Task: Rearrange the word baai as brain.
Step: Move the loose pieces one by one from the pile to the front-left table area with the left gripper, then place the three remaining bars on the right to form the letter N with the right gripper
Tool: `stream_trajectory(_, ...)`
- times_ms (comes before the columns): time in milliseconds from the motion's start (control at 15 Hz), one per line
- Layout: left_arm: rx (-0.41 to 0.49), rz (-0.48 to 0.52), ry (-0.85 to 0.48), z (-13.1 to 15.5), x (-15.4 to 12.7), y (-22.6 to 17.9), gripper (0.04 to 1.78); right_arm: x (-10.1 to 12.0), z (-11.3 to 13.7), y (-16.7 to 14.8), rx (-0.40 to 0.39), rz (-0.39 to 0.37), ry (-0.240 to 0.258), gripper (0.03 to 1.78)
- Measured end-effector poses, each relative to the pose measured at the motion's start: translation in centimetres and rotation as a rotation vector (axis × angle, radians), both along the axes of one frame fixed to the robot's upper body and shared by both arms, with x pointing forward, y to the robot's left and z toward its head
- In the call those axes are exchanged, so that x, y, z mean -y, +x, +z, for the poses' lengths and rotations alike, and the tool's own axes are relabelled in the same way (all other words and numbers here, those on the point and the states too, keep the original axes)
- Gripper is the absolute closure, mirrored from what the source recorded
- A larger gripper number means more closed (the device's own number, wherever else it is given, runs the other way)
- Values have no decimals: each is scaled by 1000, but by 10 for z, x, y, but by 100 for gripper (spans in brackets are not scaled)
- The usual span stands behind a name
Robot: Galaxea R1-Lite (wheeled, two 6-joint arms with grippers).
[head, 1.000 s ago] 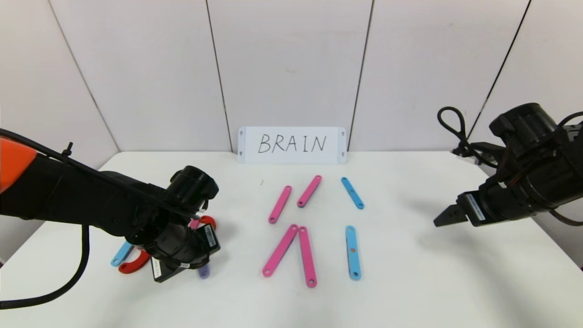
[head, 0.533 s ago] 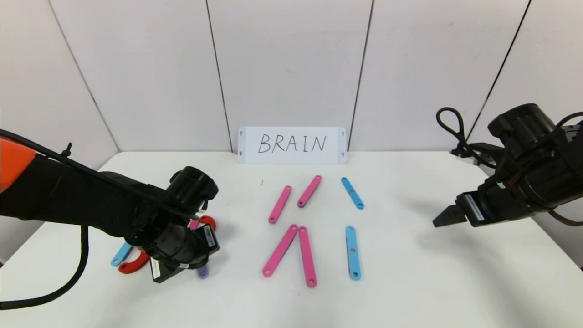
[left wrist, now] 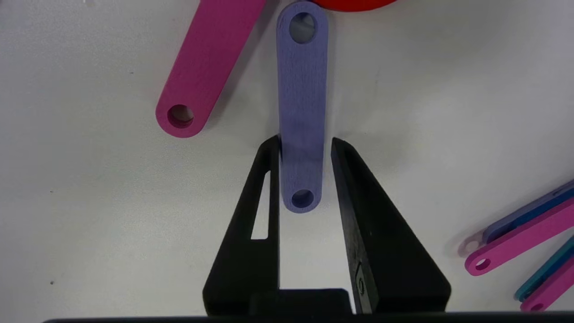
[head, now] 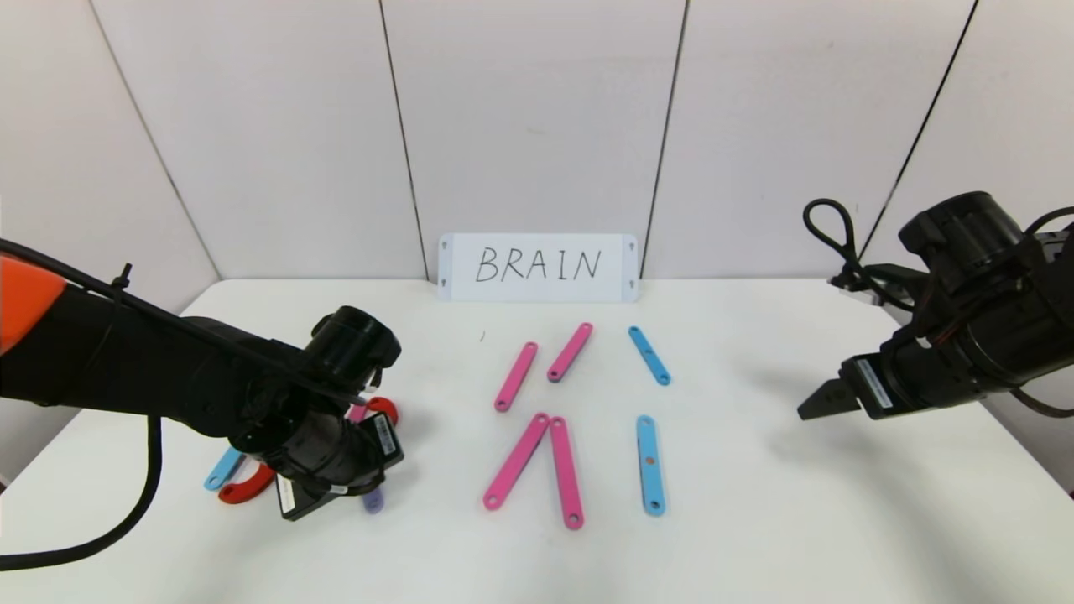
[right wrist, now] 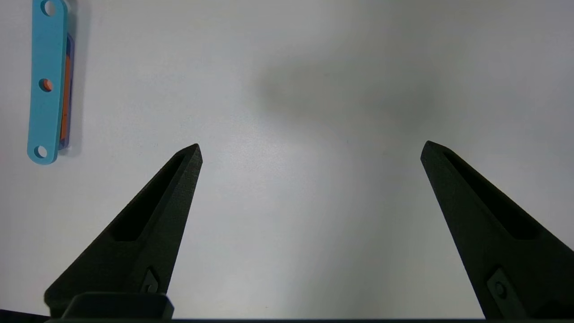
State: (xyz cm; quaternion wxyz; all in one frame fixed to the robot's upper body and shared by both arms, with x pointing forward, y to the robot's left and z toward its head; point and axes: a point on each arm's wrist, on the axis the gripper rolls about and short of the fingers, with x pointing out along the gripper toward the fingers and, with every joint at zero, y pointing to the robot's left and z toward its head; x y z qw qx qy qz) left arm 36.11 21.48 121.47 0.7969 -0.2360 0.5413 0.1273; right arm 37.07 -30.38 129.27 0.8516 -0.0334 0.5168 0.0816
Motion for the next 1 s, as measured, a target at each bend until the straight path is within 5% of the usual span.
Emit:
stream_trajectory(533, 33, -89, -17, 14, 19, -21, 21, 0, 0, 0, 0, 3, -1, 10)
stream_trajectory(867, 180, -128, -8, 51, 17, -42, 9, 0, 1, -1, 2, 2, 0, 10)
stream_trajectory(1000, 280, -216, 27, 74, 13, -48, 9, 0, 2, -1, 9, -1, 2, 10)
